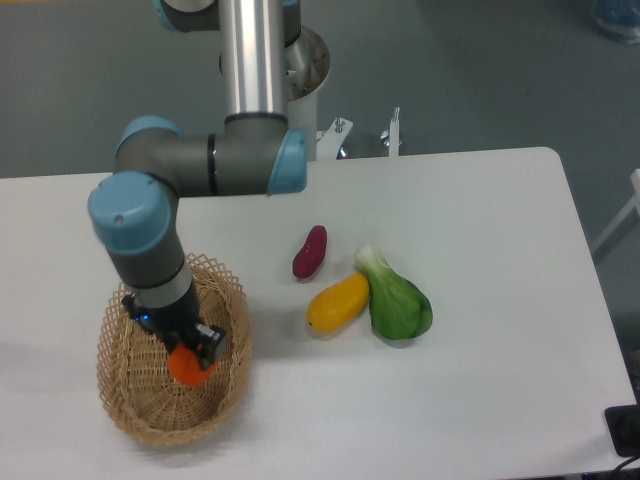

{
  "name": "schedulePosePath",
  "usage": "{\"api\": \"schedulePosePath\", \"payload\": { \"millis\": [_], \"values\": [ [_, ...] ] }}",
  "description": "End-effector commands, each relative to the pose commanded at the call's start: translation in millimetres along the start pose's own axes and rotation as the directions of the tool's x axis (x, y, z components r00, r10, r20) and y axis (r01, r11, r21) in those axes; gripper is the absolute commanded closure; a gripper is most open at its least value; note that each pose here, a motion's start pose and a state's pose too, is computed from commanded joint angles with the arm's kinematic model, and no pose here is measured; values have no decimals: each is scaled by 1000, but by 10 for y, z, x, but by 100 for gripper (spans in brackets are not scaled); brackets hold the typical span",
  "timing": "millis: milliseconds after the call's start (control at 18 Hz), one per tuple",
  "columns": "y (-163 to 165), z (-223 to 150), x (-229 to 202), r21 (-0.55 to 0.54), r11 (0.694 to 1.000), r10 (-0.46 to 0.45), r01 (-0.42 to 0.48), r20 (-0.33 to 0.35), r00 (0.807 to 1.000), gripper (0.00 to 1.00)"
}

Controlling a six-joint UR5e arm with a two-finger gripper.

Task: Pick up the orange from the basket
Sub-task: 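Carry the orange over the table beside the yellow mango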

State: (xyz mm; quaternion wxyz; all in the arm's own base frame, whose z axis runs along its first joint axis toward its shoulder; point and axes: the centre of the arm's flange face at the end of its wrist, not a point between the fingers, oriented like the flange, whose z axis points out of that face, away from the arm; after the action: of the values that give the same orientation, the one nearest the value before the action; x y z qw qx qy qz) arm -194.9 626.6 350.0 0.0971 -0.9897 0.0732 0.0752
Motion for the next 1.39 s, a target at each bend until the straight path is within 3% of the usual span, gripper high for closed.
{"api": "schedulePosePath", "payload": {
  "millis": [444,778,1389],
  "values": [
    [410,-655,-787,45,998,-28,32,-77,997,47],
    [569,-687,-1040,45,999,-16,19,-63,998,47],
    [602,-689,-1090,45,999,-25,28,-59,998,47]
  ]
}}
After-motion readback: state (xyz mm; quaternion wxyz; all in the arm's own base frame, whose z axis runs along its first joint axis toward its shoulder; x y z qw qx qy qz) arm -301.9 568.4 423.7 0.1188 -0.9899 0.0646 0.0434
